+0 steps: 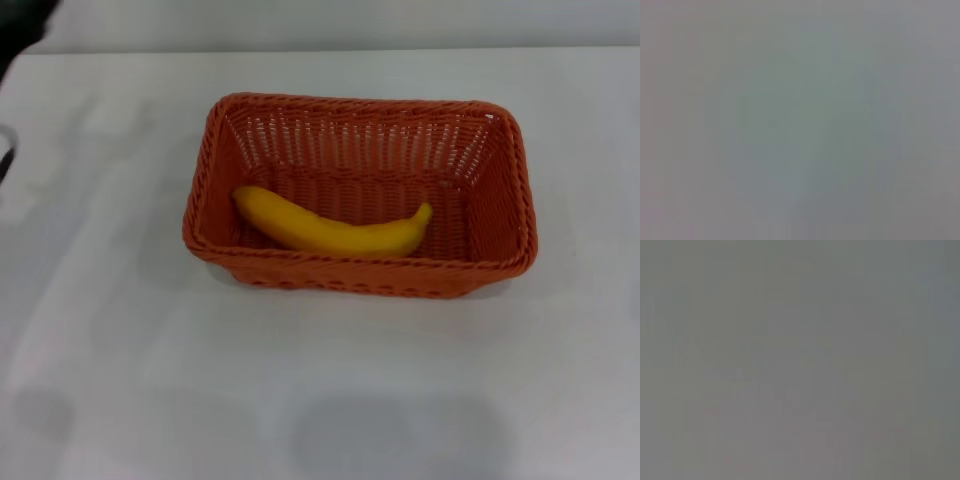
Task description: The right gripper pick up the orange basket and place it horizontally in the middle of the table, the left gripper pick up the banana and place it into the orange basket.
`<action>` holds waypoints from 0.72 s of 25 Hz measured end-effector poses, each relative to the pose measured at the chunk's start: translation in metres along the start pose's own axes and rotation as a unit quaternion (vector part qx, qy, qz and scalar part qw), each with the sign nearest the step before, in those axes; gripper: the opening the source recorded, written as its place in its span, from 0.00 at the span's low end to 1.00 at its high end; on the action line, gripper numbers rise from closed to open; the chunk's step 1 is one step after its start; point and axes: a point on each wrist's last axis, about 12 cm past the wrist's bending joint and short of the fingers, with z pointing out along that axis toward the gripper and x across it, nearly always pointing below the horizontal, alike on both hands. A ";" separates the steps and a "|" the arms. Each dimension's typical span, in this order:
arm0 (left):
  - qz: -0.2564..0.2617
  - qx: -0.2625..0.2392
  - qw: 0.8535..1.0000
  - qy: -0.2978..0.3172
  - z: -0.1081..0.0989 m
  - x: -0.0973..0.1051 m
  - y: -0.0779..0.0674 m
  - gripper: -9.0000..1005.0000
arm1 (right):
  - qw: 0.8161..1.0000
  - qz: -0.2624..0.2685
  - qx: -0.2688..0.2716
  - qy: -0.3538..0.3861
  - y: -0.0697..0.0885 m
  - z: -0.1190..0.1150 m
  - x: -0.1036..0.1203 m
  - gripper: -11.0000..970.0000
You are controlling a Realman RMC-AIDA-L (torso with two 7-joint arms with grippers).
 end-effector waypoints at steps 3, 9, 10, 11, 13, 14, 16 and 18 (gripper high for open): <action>0.010 -0.071 0.997 -0.031 -0.028 0.008 0.010 0.87 | 1.000 -0.003 -0.001 0.010 0.001 0.001 0.002 0.90; 0.014 -0.195 0.979 -0.056 -0.067 0.021 0.024 0.88 | 0.999 -0.025 -0.018 0.034 0.005 0.001 0.008 0.90; 0.010 -0.213 0.975 -0.056 -0.071 0.022 0.026 0.88 | 0.999 -0.026 -0.019 0.035 0.005 0.001 0.008 0.90; 0.006 -0.228 0.972 -0.053 -0.074 0.024 0.029 0.88 | 0.999 -0.027 -0.021 0.037 0.005 0.001 0.009 0.90; 0.000 -0.244 0.969 -0.046 -0.078 0.027 0.031 0.88 | 0.999 -0.027 -0.021 0.039 0.006 0.001 0.009 0.90; 0.000 -0.248 0.968 -0.042 -0.079 0.028 0.032 0.88 | 0.999 -0.027 -0.021 0.040 0.006 0.001 0.009 0.90; 0.002 -0.253 0.967 -0.035 -0.080 0.030 0.033 0.88 | 0.999 -0.028 -0.022 0.041 0.006 0.001 0.010 0.90; 0.007 -0.256 0.966 -0.029 -0.081 0.031 0.033 0.88 | 0.998 -0.031 -0.028 0.044 0.008 0.001 0.011 0.90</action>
